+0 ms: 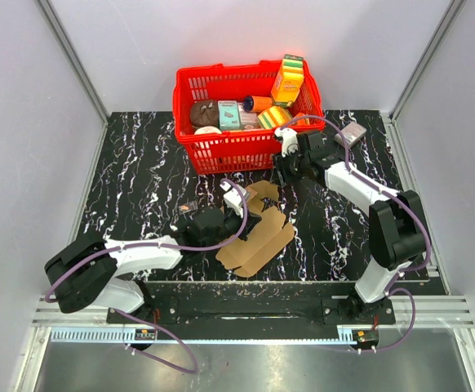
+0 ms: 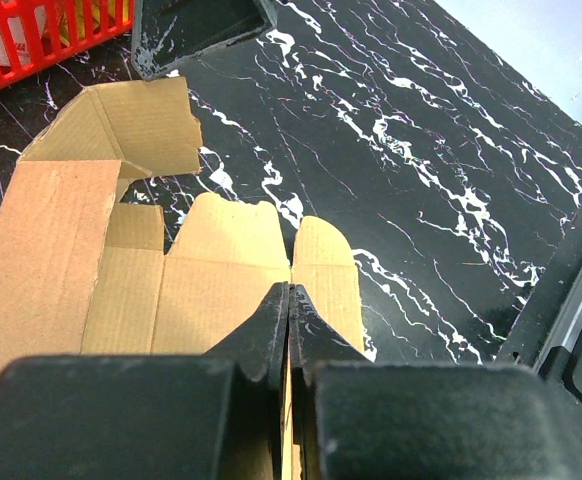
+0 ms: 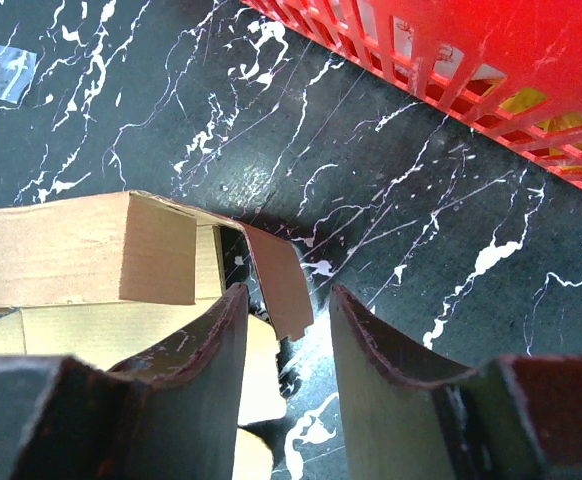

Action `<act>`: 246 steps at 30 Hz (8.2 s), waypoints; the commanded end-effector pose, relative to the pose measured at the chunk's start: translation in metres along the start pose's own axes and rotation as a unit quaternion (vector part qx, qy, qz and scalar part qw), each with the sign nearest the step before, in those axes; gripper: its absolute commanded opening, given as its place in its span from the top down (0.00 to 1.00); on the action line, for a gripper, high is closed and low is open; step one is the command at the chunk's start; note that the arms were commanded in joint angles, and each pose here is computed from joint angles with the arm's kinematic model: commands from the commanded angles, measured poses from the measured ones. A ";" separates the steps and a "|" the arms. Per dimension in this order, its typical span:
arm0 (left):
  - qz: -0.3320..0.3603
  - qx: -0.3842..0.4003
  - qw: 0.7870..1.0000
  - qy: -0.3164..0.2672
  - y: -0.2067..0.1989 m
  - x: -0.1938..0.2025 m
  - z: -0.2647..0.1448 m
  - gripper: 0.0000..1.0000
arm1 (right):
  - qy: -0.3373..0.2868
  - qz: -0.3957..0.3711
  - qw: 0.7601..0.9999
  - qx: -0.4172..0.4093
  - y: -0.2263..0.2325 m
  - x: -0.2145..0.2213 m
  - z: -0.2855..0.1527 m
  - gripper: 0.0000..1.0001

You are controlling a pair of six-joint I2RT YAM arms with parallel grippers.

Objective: Fold the paper box

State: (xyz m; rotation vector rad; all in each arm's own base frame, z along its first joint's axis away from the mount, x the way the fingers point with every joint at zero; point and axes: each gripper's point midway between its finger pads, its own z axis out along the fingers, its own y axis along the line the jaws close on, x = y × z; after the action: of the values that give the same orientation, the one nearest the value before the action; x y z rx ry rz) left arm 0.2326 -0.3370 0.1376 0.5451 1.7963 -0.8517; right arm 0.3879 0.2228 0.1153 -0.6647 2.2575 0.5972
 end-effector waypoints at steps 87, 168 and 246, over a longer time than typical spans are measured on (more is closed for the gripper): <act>0.082 -0.036 0.992 0.085 0.022 0.073 0.106 1.00 | -0.083 -0.020 0.996 -0.030 0.020 -0.006 -0.013 1.00; 0.072 -0.132 0.988 -0.039 0.082 -0.037 0.013 1.00 | -0.029 -0.031 0.999 -0.022 0.055 0.060 -0.023 1.00; 0.040 -0.084 0.996 -0.014 0.073 -0.009 0.016 1.00 | -0.142 -0.048 0.985 -0.086 0.098 0.020 -0.038 0.34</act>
State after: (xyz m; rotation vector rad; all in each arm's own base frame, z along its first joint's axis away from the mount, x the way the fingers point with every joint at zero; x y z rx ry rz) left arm 0.2961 -0.2955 0.1087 0.5063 1.8301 -0.5966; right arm 0.2813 0.2839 0.1243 -0.7914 1.9941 0.9356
